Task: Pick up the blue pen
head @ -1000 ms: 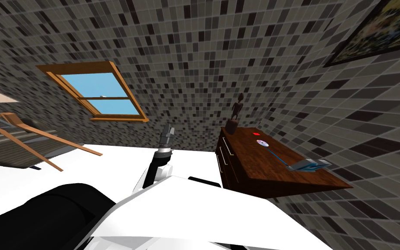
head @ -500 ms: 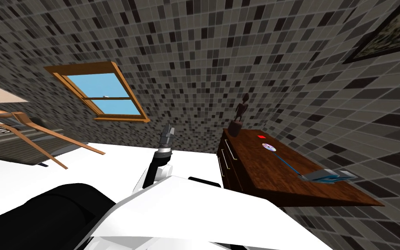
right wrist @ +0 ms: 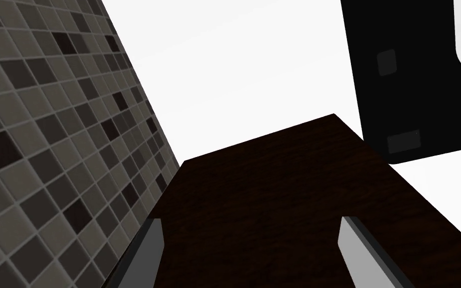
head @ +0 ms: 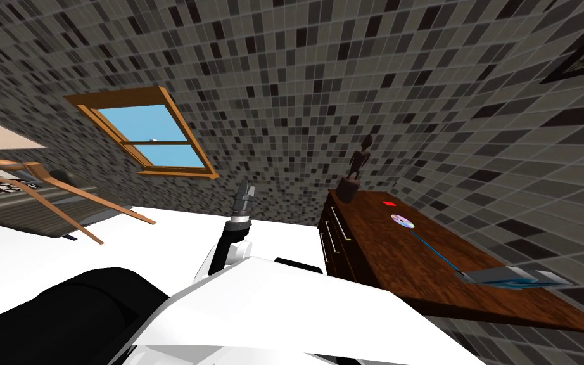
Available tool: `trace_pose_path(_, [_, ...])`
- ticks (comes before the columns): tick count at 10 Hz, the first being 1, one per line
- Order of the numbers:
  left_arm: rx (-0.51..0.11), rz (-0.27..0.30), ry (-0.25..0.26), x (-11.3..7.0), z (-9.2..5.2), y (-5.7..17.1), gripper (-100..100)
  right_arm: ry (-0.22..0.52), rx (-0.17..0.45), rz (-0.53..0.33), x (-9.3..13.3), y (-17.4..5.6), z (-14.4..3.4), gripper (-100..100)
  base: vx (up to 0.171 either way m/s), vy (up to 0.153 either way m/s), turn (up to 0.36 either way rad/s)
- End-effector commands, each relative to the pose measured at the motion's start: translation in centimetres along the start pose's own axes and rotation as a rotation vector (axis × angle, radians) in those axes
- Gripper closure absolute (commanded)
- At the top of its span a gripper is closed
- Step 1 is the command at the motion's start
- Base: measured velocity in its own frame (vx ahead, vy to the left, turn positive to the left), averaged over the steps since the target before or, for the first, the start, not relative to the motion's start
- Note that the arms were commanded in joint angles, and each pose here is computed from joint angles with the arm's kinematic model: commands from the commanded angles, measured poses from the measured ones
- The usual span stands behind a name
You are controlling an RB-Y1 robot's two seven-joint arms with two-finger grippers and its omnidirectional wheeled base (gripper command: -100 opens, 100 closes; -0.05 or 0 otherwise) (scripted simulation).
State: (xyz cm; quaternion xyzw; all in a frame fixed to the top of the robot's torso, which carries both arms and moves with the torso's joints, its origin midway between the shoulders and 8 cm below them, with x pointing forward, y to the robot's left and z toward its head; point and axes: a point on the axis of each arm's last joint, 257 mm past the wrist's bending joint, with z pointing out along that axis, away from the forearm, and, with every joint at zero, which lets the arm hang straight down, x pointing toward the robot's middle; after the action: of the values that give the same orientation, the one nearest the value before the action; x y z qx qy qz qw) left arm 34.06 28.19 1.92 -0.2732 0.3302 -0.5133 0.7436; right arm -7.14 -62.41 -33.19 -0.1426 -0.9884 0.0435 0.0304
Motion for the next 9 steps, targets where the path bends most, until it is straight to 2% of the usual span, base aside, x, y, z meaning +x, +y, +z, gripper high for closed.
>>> trace_pose_path(1, [0.0,0.0,0.0,0.0,0.0,0.0,0,0.004,0.002,-0.002,0.1,-0.1,0.0,-100,0.011,-0.002,-0.012])
trace_pose_path(4, [0.0,0.0,0.0,0.0,0.0,0.0,0,0.027,0.051,-0.059,-2.2,-2.0,-1.3,-100,0.09,-0.01,0.067])
trace_pose_path(7, [0.0,0.0,0.0,0.0,0.0,0.0,0,0.038,0.076,-0.107,-4.2,-2.7,-2.2,-100,0.104,-0.014,0.063])
trace_pose_path(8, [0.0,0.0,0.0,0.0,0.0,0.0,0,0.041,0.09,-0.13,-5.6,-3.1,-2.7,-100,0.116,-0.031,0.068])
trace_pose_path(9, [0.0,0.0,0.0,0.0,0.0,0.0,0,0.042,0.092,-0.137,-5.8,-3.1,-2.7,-100,0.101,-0.022,0.05])
